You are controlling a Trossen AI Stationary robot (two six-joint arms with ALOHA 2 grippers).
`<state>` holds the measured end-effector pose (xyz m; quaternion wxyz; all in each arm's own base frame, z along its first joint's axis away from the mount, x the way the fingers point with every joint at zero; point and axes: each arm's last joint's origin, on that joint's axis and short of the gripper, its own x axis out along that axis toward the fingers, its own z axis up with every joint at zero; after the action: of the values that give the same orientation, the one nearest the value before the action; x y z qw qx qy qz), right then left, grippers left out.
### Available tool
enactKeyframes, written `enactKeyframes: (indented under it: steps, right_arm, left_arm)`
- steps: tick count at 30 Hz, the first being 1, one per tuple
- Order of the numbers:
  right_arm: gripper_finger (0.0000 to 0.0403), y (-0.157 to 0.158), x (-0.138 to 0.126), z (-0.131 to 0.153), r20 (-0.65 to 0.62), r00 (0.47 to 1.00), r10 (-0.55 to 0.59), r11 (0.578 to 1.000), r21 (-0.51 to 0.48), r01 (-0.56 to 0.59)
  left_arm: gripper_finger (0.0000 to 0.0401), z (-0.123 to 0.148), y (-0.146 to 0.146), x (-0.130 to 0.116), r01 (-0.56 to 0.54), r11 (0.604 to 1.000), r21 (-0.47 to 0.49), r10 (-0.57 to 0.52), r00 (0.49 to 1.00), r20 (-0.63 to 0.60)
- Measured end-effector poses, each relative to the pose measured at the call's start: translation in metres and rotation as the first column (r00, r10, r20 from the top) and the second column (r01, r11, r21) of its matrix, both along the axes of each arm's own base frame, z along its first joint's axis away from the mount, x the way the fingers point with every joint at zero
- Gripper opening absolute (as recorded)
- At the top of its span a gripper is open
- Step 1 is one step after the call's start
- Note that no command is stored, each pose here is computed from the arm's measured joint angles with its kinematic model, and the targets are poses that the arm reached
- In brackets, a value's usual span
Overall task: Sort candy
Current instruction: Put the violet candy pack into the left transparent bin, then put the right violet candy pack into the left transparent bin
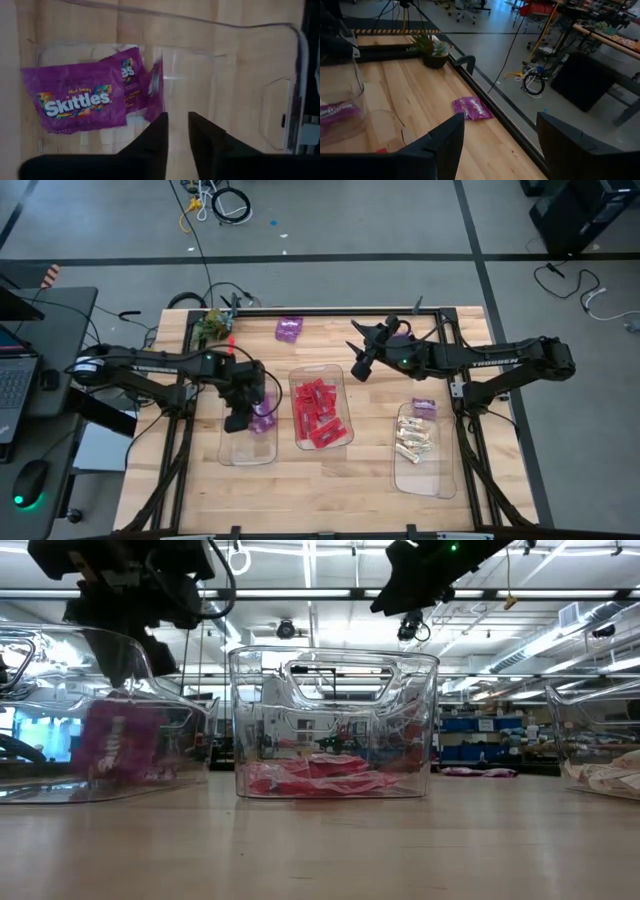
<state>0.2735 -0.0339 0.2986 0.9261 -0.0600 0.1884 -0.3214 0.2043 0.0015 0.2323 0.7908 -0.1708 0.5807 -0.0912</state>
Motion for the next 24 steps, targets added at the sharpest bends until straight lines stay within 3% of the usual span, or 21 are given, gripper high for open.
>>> enactKeyframes:
  steps: [2,6,11,14,17,24]
  right_arm:
    - [0.024,0.0,-0.001,-0.002,-0.02,1.0,-0.004,1.0,0.012,0.004]
    - [0.0256,-0.001,-0.009,-0.008,-0.111,0.993,-0.033,0.996,0.075,0.042]
    - [0.0269,-0.005,-0.028,-0.013,-0.307,0.947,-0.094,0.956,0.237,0.171]
    - [0.027,-0.007,-0.041,-0.018,-0.405,0.906,-0.12,0.903,0.336,0.27]
    - [0.0267,-0.012,-0.055,-0.025,-0.5,0.857,-0.127,0.819,0.434,0.375]
    - [0.0257,-0.02,-0.071,-0.047,-0.602,0.795,-0.072,0.645,0.58,0.498]
  left_arm:
    - [0.0094,-0.001,0.001,0.001,-0.001,1.0,0.03,0.001,1.0,-0.001]
    - [0.0123,0.007,0.006,0.003,-0.026,0.98,0.195,0.021,0.999,0.027]
    - [0.0103,0.023,0.008,0.001,-0.052,0.953,0.299,-0.014,0.977,0.212]
    - [0.0058,0.031,0.01,0.003,-0.061,0.961,0.271,-0.045,0.928,0.369]
    - [0.0012,0.036,0.013,0.004,-0.07,0.966,0.249,-0.071,0.855,0.514]
    - [0.0008,0.028,0.02,0.0,-0.083,0.969,0.233,-0.119,0.668,0.734]
